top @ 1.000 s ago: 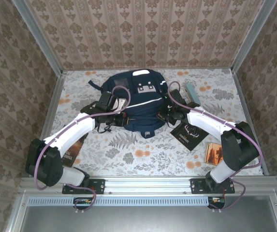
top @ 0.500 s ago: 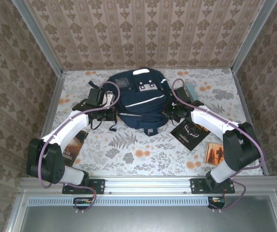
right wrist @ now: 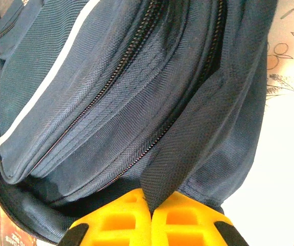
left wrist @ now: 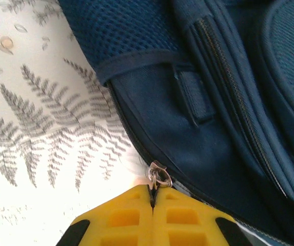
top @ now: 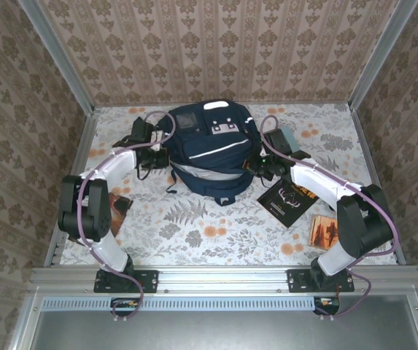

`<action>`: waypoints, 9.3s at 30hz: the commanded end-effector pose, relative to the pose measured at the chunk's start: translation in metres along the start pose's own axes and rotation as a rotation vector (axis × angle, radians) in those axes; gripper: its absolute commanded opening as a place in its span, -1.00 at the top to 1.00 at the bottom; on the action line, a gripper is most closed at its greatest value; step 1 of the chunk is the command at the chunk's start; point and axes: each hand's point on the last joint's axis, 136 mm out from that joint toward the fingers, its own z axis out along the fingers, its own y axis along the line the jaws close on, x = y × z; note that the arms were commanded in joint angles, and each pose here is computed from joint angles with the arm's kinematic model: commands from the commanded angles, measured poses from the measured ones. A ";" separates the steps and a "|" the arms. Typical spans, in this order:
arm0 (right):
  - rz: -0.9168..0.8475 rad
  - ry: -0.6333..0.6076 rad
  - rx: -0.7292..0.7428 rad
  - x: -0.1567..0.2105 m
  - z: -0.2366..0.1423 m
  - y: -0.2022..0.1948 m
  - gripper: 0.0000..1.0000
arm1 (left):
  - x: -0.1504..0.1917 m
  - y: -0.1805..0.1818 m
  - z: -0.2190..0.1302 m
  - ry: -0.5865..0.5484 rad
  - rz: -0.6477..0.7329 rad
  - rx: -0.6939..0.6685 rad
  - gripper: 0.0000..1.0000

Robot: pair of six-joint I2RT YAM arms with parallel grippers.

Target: Pack the student bag

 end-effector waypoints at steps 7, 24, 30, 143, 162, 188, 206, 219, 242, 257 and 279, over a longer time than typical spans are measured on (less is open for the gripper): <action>-0.025 0.092 -0.107 0.015 0.016 0.027 0.82 | -0.046 0.028 -0.019 -0.097 -0.074 -0.102 0.57; -0.192 -0.031 -0.012 0.017 -0.022 0.033 -0.98 | 0.055 0.092 -0.116 -0.104 -0.383 -0.373 -0.88; -0.322 -0.070 0.011 0.023 -0.045 0.027 -0.99 | 0.101 0.101 -0.120 -0.089 -0.483 -0.370 -0.94; -0.679 0.221 0.107 0.163 0.021 0.087 -0.39 | 0.155 0.014 -0.063 0.120 -0.474 -0.007 -0.47; -0.565 0.402 0.234 0.209 0.096 0.115 -0.20 | 0.216 0.049 -0.051 0.131 -0.704 -0.034 -0.46; -0.726 0.554 0.237 0.215 0.103 0.094 0.04 | 0.228 0.032 -0.048 0.184 -0.681 0.029 -0.05; -0.667 0.629 0.240 0.234 0.125 0.047 0.53 | 0.208 -0.007 -0.058 0.167 -0.618 0.262 -0.11; -0.607 0.663 0.136 0.237 0.124 0.055 0.55 | 0.163 -0.034 -0.085 0.049 -0.649 0.441 -0.04; -0.537 0.373 -0.131 0.172 0.050 0.125 -0.08 | 0.156 0.006 -0.118 0.011 -0.594 0.092 0.89; -0.207 0.094 -0.386 0.085 -0.045 0.127 -0.95 | 0.027 -0.102 -0.192 -0.266 -0.453 0.495 0.91; 0.224 0.129 -0.675 0.045 -0.049 0.153 -0.99 | -0.047 -0.169 -0.201 -0.395 -0.487 0.733 0.90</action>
